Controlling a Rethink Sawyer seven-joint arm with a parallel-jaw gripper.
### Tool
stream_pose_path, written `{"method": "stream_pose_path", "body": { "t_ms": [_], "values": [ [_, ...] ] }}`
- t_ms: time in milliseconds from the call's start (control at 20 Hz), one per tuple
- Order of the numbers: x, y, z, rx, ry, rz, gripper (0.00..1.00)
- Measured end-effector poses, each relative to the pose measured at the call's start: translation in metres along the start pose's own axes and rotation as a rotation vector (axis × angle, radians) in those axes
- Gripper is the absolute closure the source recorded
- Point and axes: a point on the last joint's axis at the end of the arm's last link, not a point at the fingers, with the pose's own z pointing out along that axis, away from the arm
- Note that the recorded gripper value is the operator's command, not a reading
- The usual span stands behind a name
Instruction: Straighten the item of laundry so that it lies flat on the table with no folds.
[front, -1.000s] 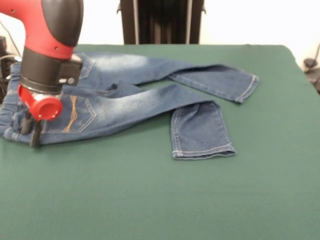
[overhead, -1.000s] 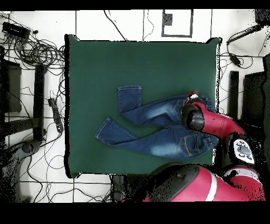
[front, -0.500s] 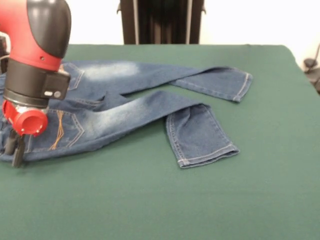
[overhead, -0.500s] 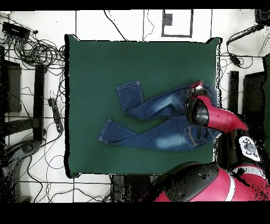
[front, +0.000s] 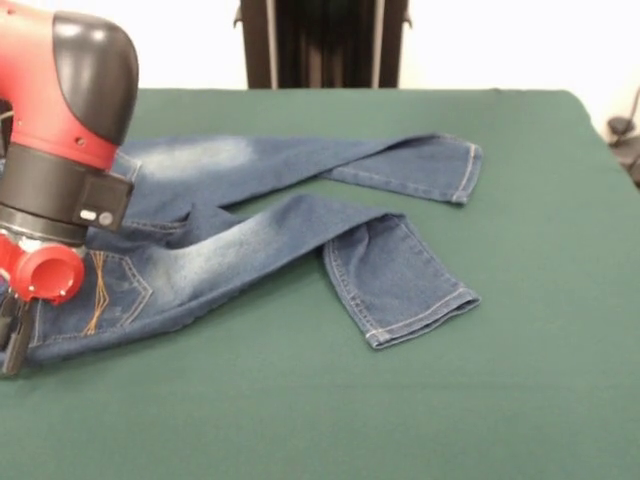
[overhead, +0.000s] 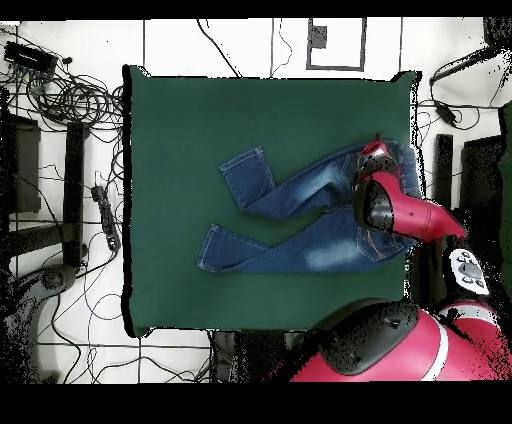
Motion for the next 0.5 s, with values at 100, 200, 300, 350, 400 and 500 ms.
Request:
{"method": "stream_pose_path", "body": {
  "t_ms": [100, 200, 300, 350, 400, 500],
  "values": [
    [0.0, 0.002, 0.0, 0.001, -0.001, 0.006, 0.0],
    [0.0, 0.005, 0.0, 0.014, 0.002, 0.016, 0.0],
    [0.003, 0.013, -0.004, 0.07, 0.034, 0.035, 0.0],
    [0.004, 0.015, -0.005, 0.083, 0.043, 0.038, 0.0],
    [0.006, 0.02, -0.009, 0.12, 0.068, 0.043, 0.0],
    [0.017, 0.041, -0.028, 0.249, 0.175, 0.052, 0.0]
  ]
}}
